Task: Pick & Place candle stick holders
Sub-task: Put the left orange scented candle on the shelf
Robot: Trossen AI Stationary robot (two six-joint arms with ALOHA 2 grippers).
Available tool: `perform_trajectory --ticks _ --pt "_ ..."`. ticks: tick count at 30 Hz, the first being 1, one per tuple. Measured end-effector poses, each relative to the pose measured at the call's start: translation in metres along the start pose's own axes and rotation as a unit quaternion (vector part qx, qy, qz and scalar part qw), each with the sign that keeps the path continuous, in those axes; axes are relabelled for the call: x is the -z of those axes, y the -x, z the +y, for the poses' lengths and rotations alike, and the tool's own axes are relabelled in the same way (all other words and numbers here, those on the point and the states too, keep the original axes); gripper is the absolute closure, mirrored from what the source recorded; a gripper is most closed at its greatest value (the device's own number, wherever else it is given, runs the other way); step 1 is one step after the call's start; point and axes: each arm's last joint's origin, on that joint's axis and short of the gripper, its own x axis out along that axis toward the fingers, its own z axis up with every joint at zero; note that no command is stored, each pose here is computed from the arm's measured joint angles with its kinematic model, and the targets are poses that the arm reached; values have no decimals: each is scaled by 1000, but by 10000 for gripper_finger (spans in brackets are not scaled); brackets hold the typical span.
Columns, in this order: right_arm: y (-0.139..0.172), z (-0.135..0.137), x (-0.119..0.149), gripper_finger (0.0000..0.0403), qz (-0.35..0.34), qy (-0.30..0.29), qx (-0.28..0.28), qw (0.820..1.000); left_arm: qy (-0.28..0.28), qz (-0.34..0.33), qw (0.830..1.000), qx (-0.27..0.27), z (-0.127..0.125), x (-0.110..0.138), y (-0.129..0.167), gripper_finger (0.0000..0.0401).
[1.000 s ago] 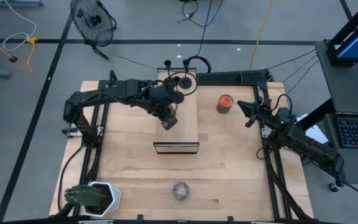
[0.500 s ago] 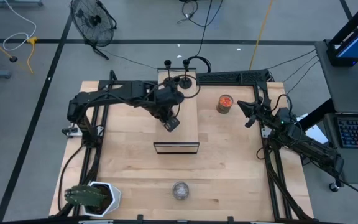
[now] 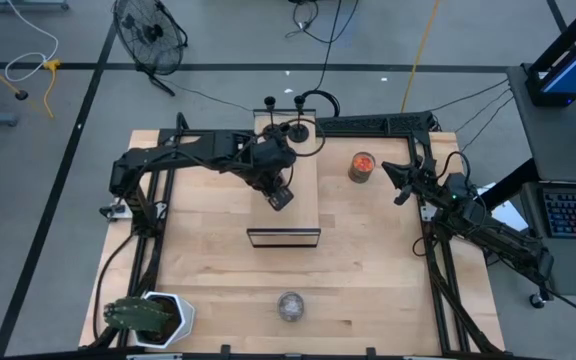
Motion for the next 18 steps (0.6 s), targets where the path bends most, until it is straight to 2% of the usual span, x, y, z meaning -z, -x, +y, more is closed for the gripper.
perform_trajectory --ticks 6,18 --pt "0 0 0 403 0 0 0 1000 -3 23 1000 -10 -1 0 -14 401" --pt "0 0 0 403 0 0 0 1000 3 23 1000 -10 -1 0 -14 401"
